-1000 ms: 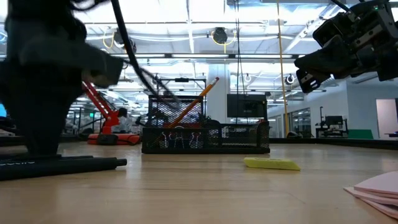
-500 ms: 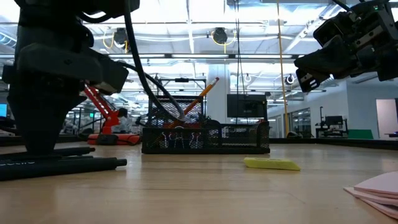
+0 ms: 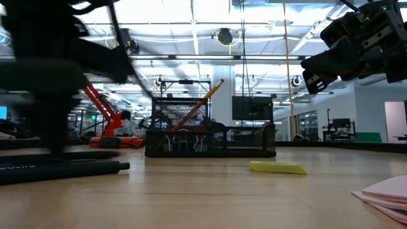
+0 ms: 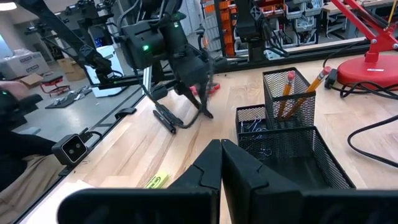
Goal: Pick and place office supplies into organizer
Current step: Put the black pen into the desk organizer
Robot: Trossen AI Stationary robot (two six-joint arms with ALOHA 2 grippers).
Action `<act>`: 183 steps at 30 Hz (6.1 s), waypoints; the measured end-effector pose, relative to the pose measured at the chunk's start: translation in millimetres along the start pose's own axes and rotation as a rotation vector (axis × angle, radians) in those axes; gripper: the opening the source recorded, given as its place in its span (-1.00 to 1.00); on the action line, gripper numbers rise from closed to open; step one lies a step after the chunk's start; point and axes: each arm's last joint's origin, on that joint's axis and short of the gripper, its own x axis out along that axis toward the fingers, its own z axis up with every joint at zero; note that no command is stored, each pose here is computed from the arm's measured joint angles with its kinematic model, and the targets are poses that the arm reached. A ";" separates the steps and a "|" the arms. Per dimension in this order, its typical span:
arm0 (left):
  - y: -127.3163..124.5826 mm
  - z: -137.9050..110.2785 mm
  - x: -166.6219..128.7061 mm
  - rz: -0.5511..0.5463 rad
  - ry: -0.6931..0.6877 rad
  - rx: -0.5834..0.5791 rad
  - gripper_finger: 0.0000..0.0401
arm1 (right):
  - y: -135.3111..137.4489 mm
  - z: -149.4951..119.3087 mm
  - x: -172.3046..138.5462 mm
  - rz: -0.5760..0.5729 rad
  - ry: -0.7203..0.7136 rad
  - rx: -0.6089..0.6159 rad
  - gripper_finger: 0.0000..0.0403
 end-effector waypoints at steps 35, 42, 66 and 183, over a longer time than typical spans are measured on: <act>66.8 69.7 -35.5 -0.027 -1.209 0.172 -0.88 | 0.0 0.0 0.0 0.000 0.000 0.019 -0.98; 77.1 66.3 -14.7 -0.013 -1.168 0.129 -0.94 | -0.4 0.1 0.0 -0.016 -0.003 0.001 -0.98; 93.0 91.1 -20.2 0.105 -1.238 0.159 -0.86 | -1.4 0.2 0.0 -0.048 -0.008 0.000 -0.98; -26.7 -7.8 -45.9 -0.094 -0.109 0.183 -0.51 | -1.3 1.0 0.0 -0.048 -0.016 -0.004 -0.98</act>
